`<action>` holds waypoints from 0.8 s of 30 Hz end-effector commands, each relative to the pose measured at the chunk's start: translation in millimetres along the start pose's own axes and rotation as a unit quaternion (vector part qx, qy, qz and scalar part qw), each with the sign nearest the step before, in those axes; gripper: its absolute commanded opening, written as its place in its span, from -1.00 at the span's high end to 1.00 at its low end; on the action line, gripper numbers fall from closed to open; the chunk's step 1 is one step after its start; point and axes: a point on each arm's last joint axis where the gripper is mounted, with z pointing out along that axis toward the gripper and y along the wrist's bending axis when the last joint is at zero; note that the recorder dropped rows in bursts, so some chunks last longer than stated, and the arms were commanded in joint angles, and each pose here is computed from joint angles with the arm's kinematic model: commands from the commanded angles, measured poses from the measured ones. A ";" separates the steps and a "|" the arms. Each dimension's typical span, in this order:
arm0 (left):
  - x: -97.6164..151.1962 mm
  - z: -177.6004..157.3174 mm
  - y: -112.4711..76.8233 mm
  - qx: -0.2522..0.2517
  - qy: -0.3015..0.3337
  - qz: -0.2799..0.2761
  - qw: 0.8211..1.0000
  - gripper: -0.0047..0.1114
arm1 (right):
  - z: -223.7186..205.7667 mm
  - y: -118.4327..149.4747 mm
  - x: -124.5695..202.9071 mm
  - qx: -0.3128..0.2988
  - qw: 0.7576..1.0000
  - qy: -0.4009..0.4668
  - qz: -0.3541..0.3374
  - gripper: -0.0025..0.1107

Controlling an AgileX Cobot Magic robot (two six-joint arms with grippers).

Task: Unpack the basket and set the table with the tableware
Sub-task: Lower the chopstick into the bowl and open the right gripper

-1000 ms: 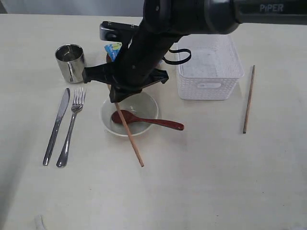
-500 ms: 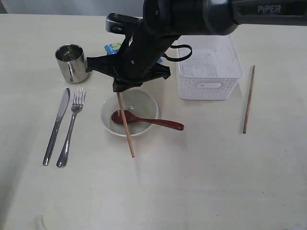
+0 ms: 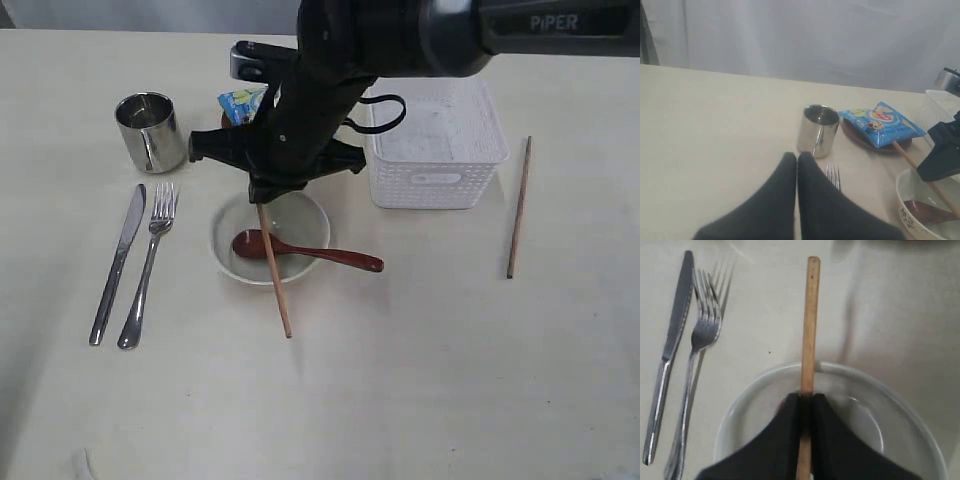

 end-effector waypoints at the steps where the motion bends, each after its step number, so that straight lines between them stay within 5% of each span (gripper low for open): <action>1: 1.8 0.5 0.2 0.001 0.002 -0.003 1.000 0.92 | 12.0 -6.1 4.0 0.016 0.999 0.027 0.001 0.96; 17: 1.8 0.5 0.2 0.001 0.002 -0.003 1.000 0.92 | -11.7 0.4 2.0 0.005 1.000 0.013 -0.027 0.96; 22: 1.8 0.5 0.2 0.001 0.002 -0.003 1.000 0.92 | -12.2 0.3 2.5 0.005 0.999 0.015 -0.028 0.30; 24: 1.8 0.5 0.2 0.001 0.002 -0.003 1.000 0.92 | -13.7 1.0 1.7 0.003 1.000 0.010 -0.028 0.18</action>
